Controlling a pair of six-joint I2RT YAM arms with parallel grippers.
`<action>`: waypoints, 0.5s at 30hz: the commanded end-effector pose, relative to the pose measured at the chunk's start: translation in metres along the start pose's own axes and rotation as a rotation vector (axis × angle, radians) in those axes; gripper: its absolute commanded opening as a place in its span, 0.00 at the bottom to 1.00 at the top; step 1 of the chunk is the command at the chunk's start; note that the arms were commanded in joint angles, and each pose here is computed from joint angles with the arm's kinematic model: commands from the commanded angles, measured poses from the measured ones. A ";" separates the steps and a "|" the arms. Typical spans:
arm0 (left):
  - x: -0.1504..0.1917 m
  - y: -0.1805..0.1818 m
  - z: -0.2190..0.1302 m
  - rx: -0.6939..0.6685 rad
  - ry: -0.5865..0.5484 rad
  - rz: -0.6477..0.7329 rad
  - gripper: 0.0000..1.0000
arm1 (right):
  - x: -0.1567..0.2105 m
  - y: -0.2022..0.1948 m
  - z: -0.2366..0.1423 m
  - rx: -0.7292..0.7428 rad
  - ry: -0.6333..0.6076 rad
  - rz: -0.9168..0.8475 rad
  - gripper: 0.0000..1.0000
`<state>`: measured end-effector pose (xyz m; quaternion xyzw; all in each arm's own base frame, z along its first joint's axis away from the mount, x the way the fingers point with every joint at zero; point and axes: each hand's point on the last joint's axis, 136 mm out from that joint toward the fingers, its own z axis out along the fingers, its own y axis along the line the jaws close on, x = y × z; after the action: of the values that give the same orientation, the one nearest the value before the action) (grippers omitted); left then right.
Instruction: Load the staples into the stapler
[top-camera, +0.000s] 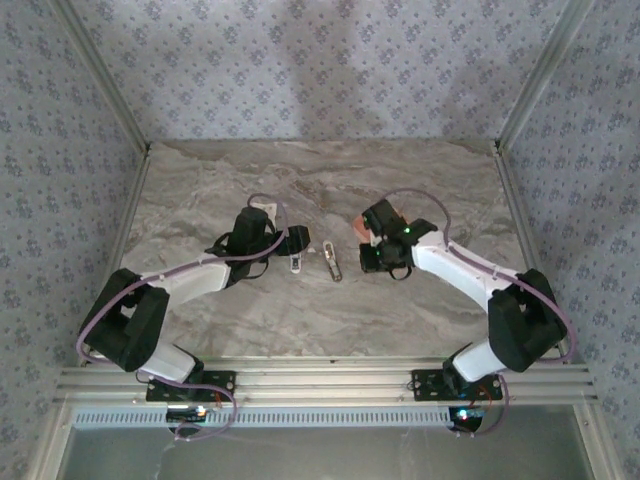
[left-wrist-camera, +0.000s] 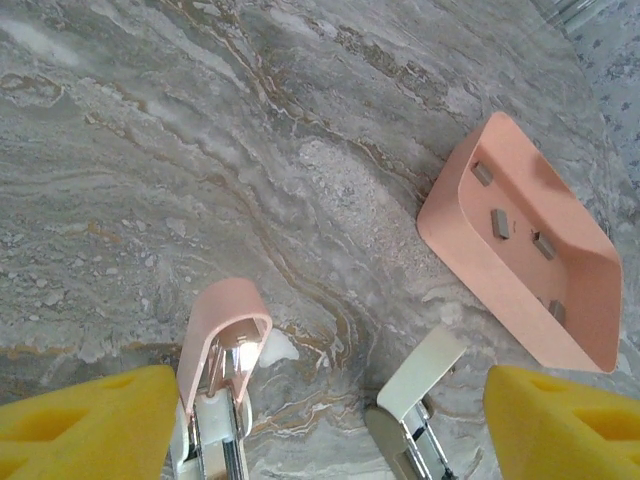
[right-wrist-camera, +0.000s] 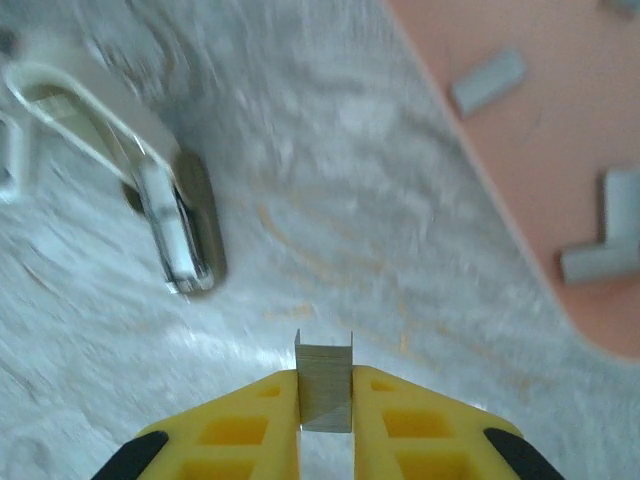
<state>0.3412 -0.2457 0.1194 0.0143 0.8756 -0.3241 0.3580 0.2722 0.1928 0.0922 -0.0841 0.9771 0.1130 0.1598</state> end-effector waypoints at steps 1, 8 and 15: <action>-0.004 -0.012 -0.004 0.051 -0.036 0.022 0.80 | 0.026 0.004 0.002 -0.012 0.046 0.008 0.17; 0.003 -0.012 -0.005 0.043 -0.042 0.023 0.80 | 0.061 0.004 0.024 0.008 0.163 -0.032 0.17; 0.006 -0.011 -0.003 0.039 -0.040 0.025 0.80 | 0.078 0.000 0.043 0.033 0.244 -0.063 0.17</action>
<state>0.3312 -0.2520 0.1118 0.0251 0.8731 -0.3289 0.3589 0.2232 0.1953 0.0380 -0.1130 0.9871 0.0894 0.0704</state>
